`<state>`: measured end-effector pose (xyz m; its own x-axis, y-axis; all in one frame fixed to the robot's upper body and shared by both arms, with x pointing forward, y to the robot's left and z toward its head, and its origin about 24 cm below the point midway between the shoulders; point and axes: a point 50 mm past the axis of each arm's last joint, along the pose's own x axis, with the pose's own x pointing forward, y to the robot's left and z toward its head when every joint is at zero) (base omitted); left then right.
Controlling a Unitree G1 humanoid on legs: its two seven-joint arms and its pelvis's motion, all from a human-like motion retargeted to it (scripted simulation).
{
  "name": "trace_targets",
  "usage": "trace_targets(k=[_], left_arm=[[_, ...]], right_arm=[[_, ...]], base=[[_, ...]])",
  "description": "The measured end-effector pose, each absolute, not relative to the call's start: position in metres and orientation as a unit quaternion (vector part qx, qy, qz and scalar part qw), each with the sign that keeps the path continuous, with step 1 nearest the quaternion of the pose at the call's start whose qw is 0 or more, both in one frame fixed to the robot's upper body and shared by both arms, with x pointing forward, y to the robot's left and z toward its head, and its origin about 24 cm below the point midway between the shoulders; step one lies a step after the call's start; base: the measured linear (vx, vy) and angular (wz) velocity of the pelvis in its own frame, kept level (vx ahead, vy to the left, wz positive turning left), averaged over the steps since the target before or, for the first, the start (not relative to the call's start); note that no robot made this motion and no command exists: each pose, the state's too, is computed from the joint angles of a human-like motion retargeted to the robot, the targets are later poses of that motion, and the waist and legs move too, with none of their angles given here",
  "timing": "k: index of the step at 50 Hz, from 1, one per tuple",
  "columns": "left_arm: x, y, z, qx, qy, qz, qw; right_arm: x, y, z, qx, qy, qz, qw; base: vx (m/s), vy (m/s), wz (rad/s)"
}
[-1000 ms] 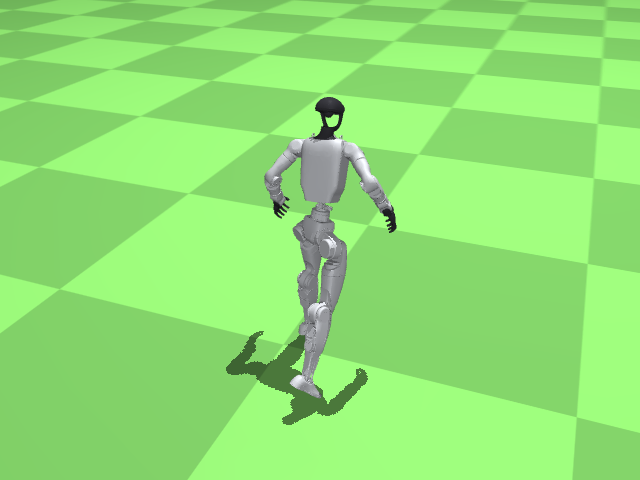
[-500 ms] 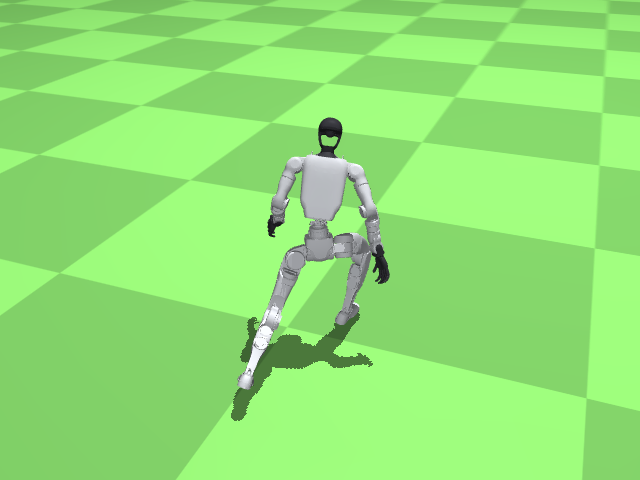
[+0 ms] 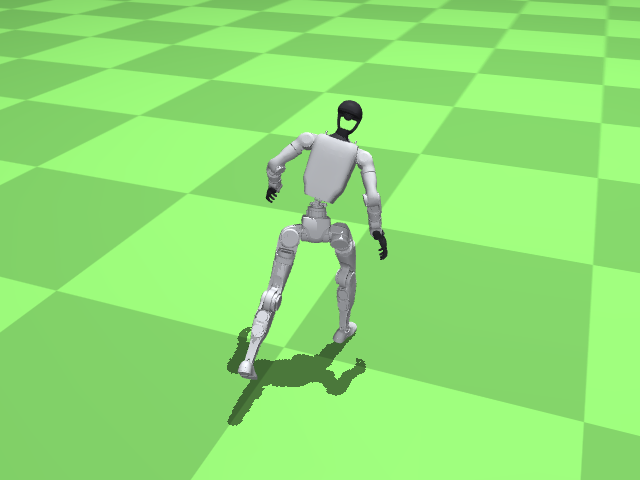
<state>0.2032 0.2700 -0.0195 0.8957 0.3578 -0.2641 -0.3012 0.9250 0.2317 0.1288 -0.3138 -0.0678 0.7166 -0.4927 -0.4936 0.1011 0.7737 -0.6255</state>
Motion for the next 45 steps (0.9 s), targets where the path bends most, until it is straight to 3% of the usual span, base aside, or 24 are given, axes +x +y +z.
trace_targets(k=[4, 8, 13, 17, 22, 27, 34, 38, 42, 45], left_arm=[[0.176, 0.274, -0.067, 0.06, 0.258, 0.229, 0.937], [0.145, 0.277, -0.101, 0.051, 0.357, 0.23, 0.904], [0.11, 0.285, -0.121, 0.053, 0.431, 0.274, 0.858], [0.098, 0.297, -0.122, 0.068, 0.458, 0.306, 0.832], [0.112, 0.307, -0.113, 0.098, 0.454, 0.302, 0.832], [0.157, 0.322, -0.091, 0.166, 0.419, 0.263, 0.853], [0.215, 0.332, -0.036, 0.308, 0.288, 0.22, 0.88], [0.205, 0.346, -0.038, 0.362, 0.318, 0.198, 0.854], [0.169, 0.375, -0.055, 0.387, 0.437, 0.146, 0.799], [0.138, 0.401, -0.055, 0.381, 0.497, 0.152, 0.765]], right_arm=[[0.087, -0.294, -0.111, -0.184, 0.456, -0.177, 0.853], [0.038, -0.286, -0.146, -0.119, 0.594, -0.178, 0.775], [0.008, -0.289, -0.156, -0.159, 0.7, -0.121, 0.685], [0.027, -0.296, -0.152, -0.208, 0.691, -0.056, 0.69], [0.104, -0.3, -0.117, -0.205, 0.534, -0.05, 0.819], [0.188, -0.279, -0.027, -0.24, 0.251, -0.082, 0.934], [0.191, -0.273, 0.039, -0.284, 0.067, -0.174, 0.941], [0.246, -0.267, 0.058, -0.31, 0.033, -0.169, 0.935], [0.314, -0.21, 0.113, -0.319, -0.088, -0.133, 0.934], [0.32, -0.153, 0.148, -0.297, -0.186, -0.039, 0.936]], base=[[0.15, -0.13, -1.51], [0.11, -0.03, -3.41], [0.16, 0.07, -3.58], [0.15, 0.05, -2.51], [-0.05, -0.02, -0.67], [-0.18, -0.02, 0.83], [-0.06, 0.01, 0.79], [-0.09, 0.02, -0.02], [-0.02, -0.02, -0.75], [0.23, -0.09, -0.78]])
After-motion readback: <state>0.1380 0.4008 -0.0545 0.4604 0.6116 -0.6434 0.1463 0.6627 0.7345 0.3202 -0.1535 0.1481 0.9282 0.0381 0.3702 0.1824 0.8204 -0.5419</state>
